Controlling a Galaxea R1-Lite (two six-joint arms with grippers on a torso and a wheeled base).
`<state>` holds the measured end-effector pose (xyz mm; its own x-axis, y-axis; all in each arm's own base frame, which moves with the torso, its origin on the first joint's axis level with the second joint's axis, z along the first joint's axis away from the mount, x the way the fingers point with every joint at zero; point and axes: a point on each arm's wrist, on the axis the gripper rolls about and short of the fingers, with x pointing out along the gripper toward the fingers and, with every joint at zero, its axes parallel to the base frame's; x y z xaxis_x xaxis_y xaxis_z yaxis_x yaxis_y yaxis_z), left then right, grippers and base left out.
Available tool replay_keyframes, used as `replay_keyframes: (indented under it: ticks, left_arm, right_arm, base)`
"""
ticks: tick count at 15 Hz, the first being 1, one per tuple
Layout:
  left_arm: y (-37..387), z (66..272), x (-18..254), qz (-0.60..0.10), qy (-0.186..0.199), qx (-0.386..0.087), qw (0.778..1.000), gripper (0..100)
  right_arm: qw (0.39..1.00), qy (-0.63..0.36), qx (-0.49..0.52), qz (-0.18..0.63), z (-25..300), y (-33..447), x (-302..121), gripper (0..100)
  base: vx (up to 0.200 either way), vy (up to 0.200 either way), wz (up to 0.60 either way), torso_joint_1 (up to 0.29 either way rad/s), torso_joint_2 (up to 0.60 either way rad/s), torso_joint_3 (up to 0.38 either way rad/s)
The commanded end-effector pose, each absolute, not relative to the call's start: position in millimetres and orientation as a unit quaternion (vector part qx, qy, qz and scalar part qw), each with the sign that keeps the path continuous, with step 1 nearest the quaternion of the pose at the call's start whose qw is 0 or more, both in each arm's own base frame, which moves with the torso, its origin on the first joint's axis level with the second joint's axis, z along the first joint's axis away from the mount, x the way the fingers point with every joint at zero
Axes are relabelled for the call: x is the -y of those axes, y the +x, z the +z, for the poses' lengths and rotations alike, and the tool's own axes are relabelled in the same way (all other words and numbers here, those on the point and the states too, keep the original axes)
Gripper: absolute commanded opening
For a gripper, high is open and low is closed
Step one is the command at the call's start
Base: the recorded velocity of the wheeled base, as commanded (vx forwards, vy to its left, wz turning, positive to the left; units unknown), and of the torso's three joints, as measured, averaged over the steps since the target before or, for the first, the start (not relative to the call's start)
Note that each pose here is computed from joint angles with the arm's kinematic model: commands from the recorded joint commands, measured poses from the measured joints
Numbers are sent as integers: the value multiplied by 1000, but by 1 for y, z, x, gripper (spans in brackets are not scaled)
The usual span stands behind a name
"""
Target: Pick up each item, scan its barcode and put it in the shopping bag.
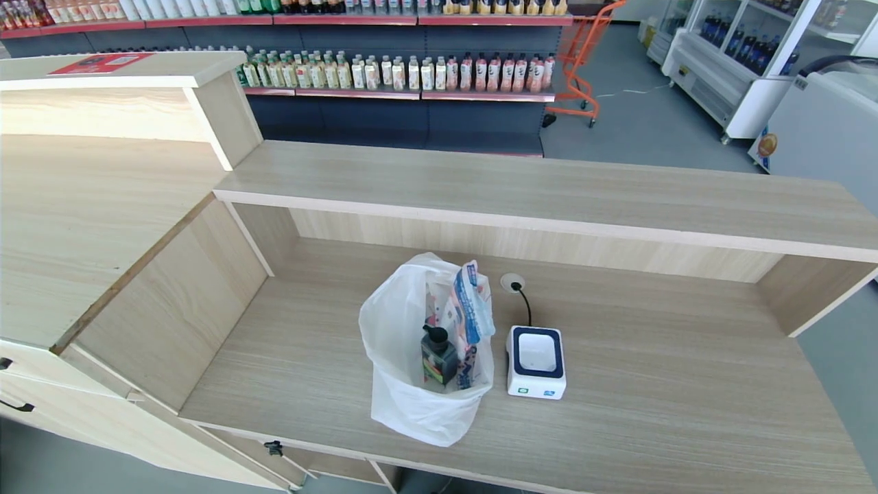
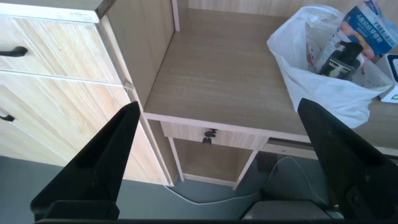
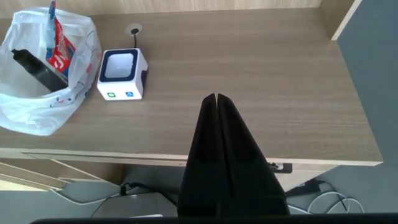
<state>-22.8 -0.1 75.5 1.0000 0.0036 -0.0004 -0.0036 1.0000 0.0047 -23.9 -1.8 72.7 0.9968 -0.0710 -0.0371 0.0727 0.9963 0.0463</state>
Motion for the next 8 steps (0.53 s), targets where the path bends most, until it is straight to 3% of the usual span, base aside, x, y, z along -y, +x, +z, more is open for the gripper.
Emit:
replay_keyframes:
  ticks: [1, 8]
  left_arm:
    - [-23, 76, 0, 2, 2, -1, 1000, 100]
    - [-23, 75, 0, 2, 2, 0, 1000, 100]
  right_arm:
    - [999, 24, -19, -37, 73, -24, 2, 0]
    - [999, 24, -19, -37, 73, -24, 2, 0]
  base:
    - [0, 0, 0, 0, 0, 0]
    - [0, 0, 0, 0, 0, 0]
